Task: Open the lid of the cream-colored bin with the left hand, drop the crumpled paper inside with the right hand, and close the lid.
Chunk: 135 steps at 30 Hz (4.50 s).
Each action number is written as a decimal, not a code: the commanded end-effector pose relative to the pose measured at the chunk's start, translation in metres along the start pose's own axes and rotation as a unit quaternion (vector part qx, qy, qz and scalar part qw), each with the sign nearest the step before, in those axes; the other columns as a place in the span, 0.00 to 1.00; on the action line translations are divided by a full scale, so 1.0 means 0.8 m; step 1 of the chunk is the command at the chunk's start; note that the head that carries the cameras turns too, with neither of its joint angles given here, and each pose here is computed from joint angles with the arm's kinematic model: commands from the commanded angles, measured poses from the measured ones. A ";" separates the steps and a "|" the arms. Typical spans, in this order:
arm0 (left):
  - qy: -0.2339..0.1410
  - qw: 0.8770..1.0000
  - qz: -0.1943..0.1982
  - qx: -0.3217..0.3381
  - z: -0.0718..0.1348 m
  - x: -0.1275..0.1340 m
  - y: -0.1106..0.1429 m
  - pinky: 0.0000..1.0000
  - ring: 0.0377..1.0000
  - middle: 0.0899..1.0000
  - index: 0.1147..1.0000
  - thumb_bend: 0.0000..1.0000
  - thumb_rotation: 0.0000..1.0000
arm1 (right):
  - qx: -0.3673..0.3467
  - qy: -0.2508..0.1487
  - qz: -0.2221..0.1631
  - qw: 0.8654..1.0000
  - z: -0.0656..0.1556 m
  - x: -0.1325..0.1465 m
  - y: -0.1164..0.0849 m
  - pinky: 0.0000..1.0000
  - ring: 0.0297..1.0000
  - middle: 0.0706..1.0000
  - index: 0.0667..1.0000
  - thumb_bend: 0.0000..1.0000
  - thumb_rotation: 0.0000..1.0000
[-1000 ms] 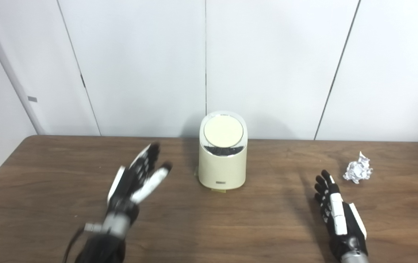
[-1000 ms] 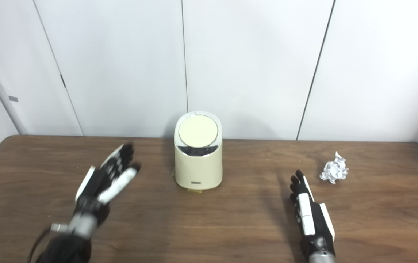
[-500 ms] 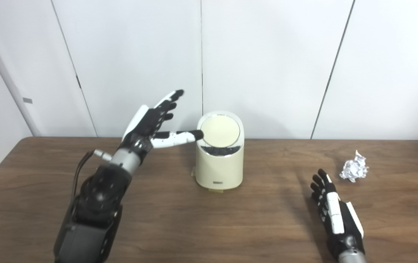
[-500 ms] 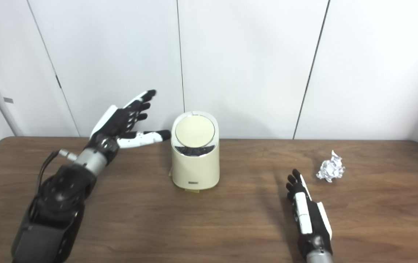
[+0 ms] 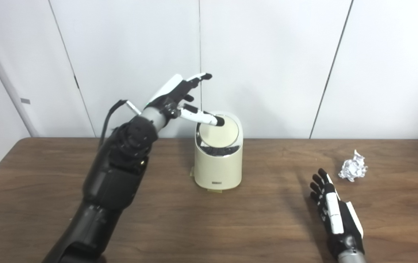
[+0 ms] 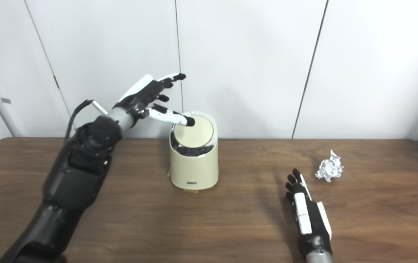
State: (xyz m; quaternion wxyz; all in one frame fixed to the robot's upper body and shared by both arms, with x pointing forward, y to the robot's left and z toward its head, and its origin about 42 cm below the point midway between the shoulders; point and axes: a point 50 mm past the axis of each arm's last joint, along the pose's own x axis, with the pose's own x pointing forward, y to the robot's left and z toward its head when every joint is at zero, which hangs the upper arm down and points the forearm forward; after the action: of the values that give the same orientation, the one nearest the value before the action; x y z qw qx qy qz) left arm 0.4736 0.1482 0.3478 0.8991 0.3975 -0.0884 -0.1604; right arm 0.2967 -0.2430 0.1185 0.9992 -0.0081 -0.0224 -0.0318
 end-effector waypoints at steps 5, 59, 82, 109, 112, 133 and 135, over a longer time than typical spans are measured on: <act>-0.030 0.999 0.017 0.020 0.042 0.021 0.016 0.86 0.97 0.98 0.97 0.91 0.17 | -0.006 -0.024 0.008 1.000 0.010 0.009 0.007 0.96 0.96 0.96 0.97 0.57 1.00; -0.012 0.975 0.015 0.221 0.008 0.042 -0.004 0.82 0.92 0.91 0.88 0.93 0.17 | -0.001 -0.028 0.002 1.000 0.016 0.008 0.015 0.98 0.96 0.98 1.00 0.59 0.98; -0.026 0.943 -0.007 0.331 -0.020 0.040 -0.038 0.87 0.94 0.92 0.90 0.96 0.10 | 0.000 -0.035 -0.006 0.999 0.025 0.010 0.016 0.98 0.97 0.97 1.00 0.58 1.00; -0.014 0.979 0.092 -0.183 -0.064 -0.067 0.021 0.78 0.82 0.83 0.84 0.39 0.53 | 0.002 -0.030 -0.004 1.000 0.021 0.013 0.012 0.98 0.97 0.97 1.00 0.59 0.98; -0.005 0.977 0.104 -0.187 -0.086 -0.090 0.013 0.81 0.84 0.85 0.87 0.37 0.64 | -0.003 -0.029 -0.004 1.000 0.022 0.012 0.012 0.98 0.96 0.97 1.00 0.58 0.99; 0.053 0.960 0.176 -0.210 -0.154 -0.197 -0.081 0.81 0.88 0.88 0.92 0.38 0.73 | -0.013 -0.023 0.010 1.000 0.037 0.008 -0.002 0.98 0.96 0.97 0.99 0.59 0.96; 0.055 0.954 0.188 -0.226 -0.157 -0.206 -0.089 0.82 0.88 0.87 0.90 0.38 0.74 | -0.018 -0.022 0.013 1.000 0.044 0.007 -0.004 0.97 0.96 0.97 0.98 0.59 0.94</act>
State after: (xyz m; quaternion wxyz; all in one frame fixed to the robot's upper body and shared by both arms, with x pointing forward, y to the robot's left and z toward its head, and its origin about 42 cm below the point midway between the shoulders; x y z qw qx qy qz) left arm 0.3416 0.2487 0.1910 0.9839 0.1766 -0.0286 0.0035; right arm 0.2952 -0.2446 0.1334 0.9995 -0.0183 -0.0071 -0.0263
